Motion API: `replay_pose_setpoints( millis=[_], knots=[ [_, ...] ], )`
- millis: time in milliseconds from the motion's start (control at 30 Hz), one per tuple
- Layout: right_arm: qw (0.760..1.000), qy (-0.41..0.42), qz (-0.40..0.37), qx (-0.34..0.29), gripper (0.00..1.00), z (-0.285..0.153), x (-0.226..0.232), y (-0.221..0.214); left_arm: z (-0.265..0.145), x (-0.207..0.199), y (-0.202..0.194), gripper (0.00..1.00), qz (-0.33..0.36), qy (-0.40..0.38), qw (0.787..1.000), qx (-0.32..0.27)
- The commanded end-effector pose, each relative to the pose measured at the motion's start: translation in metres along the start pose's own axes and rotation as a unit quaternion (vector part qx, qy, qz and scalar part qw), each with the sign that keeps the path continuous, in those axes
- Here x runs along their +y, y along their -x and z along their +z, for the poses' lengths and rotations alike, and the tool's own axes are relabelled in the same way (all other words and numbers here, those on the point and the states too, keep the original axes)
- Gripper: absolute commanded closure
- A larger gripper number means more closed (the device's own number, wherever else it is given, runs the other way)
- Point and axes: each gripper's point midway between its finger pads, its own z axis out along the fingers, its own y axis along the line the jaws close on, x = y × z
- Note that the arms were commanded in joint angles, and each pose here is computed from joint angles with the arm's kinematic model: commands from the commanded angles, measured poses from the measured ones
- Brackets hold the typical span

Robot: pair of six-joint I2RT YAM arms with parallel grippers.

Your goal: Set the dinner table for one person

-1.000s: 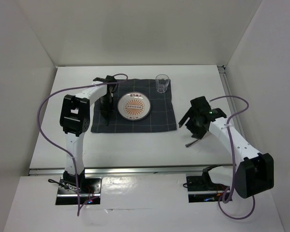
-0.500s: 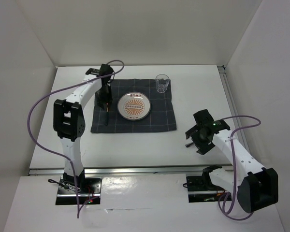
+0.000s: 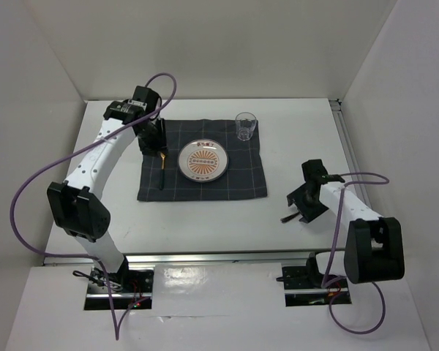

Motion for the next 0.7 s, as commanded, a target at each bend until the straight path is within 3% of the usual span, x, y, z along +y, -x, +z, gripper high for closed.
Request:
replay_pose_setpoints(
  millis=[0,233,467,667],
  knots=[
    [0.999,0.032,-0.023,-0.007,0.3,0.014,0.009,0.013,-0.006,-0.001,-0.005,0.54,0.002,-0.008,1.0,-0.004],
    [1.0,0.003,-0.027,0.017,0.33,0.029,-0.002,0.002,-0.007,0.003,-0.008,0.54,0.007,-0.002,1.0,-0.001],
    [0.999,-0.029,-0.025,0.027,0.71,0.048,-0.009,-0.001,-0.007,0.005,-0.007,0.54,0.012,0.003,1.0,-0.004],
    [0.999,-0.023,-0.042,-0.024,0.91,0.029,0.006,0.028,-0.011,0.007,-0.008,0.54,0.012,0.008,1.0,-0.005]
  ],
)
